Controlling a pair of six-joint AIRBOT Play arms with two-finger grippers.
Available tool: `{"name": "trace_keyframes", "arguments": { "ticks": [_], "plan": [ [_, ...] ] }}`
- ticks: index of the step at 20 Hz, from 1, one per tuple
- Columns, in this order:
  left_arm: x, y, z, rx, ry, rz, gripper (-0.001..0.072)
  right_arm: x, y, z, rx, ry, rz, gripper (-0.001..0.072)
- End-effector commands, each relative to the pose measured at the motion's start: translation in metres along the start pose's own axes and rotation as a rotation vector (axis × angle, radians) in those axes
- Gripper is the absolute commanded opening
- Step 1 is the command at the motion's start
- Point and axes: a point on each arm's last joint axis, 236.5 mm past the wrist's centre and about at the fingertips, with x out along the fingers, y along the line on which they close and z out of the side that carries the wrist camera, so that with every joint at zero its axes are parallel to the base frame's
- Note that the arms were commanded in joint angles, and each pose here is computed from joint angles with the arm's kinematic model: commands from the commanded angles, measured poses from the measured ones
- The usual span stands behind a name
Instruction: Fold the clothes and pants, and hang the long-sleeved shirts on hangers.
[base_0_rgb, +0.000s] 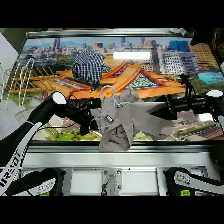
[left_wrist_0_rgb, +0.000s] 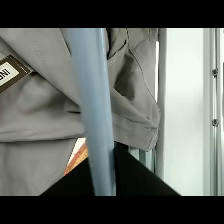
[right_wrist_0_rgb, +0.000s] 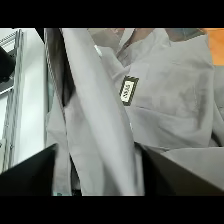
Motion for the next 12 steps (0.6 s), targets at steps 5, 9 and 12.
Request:
{"name": "trace_keyframes", "arguments": {
  "ticks": [5, 9, 12],
  "plan": [
    [-0.0002, 0.0010, 0.0010, 0.001, -0.003, 0.005, 0.0014, 0.0006, -0.0002, -0.0003, 0.000, 0.001, 0.000, 0.0021],
    [-0.0002, 0.0011, 0.0008, 0.001, -0.002, 0.005, 0.0014, 0.0006, -0.0003, -0.0002, 0.000, 0.000, -0.001, 0.0021],
    [-0.0002, 0.0014, -0.0011, 0.002, 0.006, 0.006, 0.0014, 0.0004, -0.0004, -0.0002, 0.000, 0.000, -0.001, 0.0019]
  ]
}}
